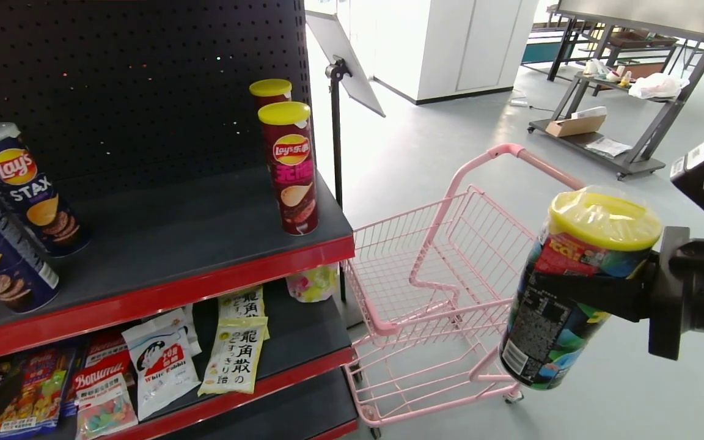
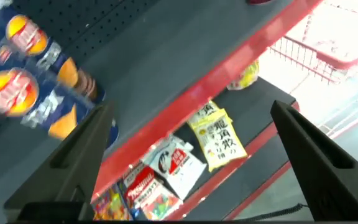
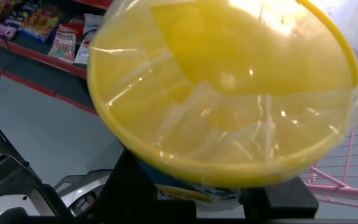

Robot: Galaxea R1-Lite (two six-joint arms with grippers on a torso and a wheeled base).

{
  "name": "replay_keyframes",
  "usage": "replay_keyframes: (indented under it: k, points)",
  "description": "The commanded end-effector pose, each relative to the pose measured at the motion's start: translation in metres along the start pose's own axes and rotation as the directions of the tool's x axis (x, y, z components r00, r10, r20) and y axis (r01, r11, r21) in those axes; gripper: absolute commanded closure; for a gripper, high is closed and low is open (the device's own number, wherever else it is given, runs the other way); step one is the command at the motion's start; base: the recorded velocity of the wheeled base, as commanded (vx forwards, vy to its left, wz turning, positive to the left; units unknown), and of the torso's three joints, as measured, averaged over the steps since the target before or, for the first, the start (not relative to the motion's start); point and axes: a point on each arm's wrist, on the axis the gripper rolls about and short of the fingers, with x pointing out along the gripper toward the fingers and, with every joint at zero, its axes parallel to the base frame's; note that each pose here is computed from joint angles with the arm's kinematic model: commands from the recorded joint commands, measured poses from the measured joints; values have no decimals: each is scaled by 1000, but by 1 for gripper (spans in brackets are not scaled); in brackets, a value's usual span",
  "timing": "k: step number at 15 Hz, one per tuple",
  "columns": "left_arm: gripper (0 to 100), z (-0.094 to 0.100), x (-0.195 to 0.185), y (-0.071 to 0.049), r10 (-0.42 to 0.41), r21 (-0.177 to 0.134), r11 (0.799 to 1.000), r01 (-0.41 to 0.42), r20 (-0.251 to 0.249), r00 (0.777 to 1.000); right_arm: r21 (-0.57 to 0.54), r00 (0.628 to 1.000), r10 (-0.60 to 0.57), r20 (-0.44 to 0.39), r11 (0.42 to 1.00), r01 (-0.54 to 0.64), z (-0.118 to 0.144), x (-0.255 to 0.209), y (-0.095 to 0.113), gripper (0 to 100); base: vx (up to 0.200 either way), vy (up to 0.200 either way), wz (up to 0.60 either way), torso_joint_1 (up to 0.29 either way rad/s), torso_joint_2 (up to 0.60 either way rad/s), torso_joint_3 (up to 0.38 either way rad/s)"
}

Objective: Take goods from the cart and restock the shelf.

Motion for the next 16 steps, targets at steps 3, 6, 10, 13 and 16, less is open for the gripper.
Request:
replay_keyframes:
  k: [3, 6, 10, 13, 16]
  points:
    - [0, 1, -1, 0, 2, -1, 1000, -2, 6, 1000, -1, 1000, 1, -2, 1000, -1, -1, 1, 0, 100, 0, 0, 600, -2, -5, 7]
    - [0, 1, -2, 1, 4, 0, 1000, -4, 10, 1000, -3, 1000, 1, 0, 1000, -1, -1, -1, 0, 100, 0, 0, 600, 2, 4, 4]
    - [0, 0, -2, 0, 5, 0, 1000, -5, 11, 1000, -7, 1000, -17, -13, 1000, 17, -5, 0, 0, 100, 0, 50, 150, 2, 0, 0]
    - [0, -1, -5, 0, 9, 0, 1000, -9, 18, 1000, 2, 1000, -15, -2, 1000, 15, -5, -4, 0, 100, 0, 200, 0, 7, 1, 2]
    - [0, -1, -6, 0, 11, -1, 1000, -11, 22, 1000, 4, 998, 25, 61, 1000, -25, 0, -4, 0, 100, 0, 200, 0, 4, 2, 5]
